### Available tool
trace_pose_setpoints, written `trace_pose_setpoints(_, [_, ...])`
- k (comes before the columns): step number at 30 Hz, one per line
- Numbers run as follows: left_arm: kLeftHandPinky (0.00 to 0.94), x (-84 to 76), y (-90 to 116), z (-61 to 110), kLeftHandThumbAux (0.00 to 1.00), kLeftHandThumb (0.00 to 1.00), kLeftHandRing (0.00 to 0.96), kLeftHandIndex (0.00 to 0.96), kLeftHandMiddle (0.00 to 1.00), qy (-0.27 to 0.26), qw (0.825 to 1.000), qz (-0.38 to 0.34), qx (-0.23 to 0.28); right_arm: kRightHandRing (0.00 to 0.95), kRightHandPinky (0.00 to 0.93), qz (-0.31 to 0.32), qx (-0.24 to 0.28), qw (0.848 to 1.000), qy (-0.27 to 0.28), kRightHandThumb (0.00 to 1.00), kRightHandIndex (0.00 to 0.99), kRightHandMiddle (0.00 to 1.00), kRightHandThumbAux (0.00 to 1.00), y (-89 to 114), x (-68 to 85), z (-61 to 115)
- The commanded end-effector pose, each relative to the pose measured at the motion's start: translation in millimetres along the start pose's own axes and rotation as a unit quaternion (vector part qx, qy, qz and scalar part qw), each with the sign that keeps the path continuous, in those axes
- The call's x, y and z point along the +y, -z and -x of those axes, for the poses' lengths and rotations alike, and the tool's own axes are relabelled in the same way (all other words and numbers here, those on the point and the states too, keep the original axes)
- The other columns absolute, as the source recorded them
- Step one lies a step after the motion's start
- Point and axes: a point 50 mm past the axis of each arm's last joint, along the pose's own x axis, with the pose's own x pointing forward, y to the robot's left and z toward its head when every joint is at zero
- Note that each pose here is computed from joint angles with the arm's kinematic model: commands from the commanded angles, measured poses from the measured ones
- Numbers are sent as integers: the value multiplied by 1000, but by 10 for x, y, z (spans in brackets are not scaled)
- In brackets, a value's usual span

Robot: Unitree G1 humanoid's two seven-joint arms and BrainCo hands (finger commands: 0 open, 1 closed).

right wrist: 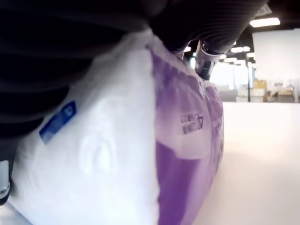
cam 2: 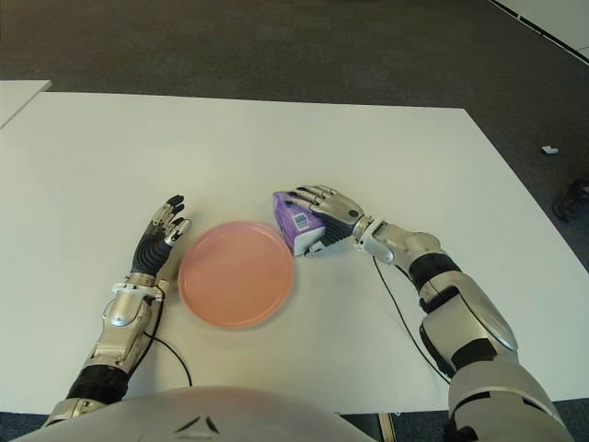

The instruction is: Put the tissue paper into the plate.

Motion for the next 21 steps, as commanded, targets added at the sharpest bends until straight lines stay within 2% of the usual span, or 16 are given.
trace_pose_setpoints(1, [0,-16,251,185,430,0,0,0,0,-1,997,8,80,626,688,31,15,999,-27,671,399,598,664,-96,347,153])
trace_pose_setpoints(2, [0,-18,246,184,430,0,0,0,0,1,997,8,78,646,709,39,22,999,-6,683,406,616,672,-100,349,145])
trace_pose_setpoints(4, [0,-22,237,182,424,0,0,0,0,2,997,8,73,741,785,47,35,998,27,719,427,716,692,-108,354,136])
trace_pose_setpoints(7, [0,-24,229,179,417,0,0,0,0,3,998,8,68,792,818,45,50,996,51,737,436,774,702,-109,358,131])
trace_pose_setpoints(21, [0,-1,259,176,423,2,0,0,0,-5,996,8,92,838,845,24,76,993,82,750,440,838,708,-105,334,115])
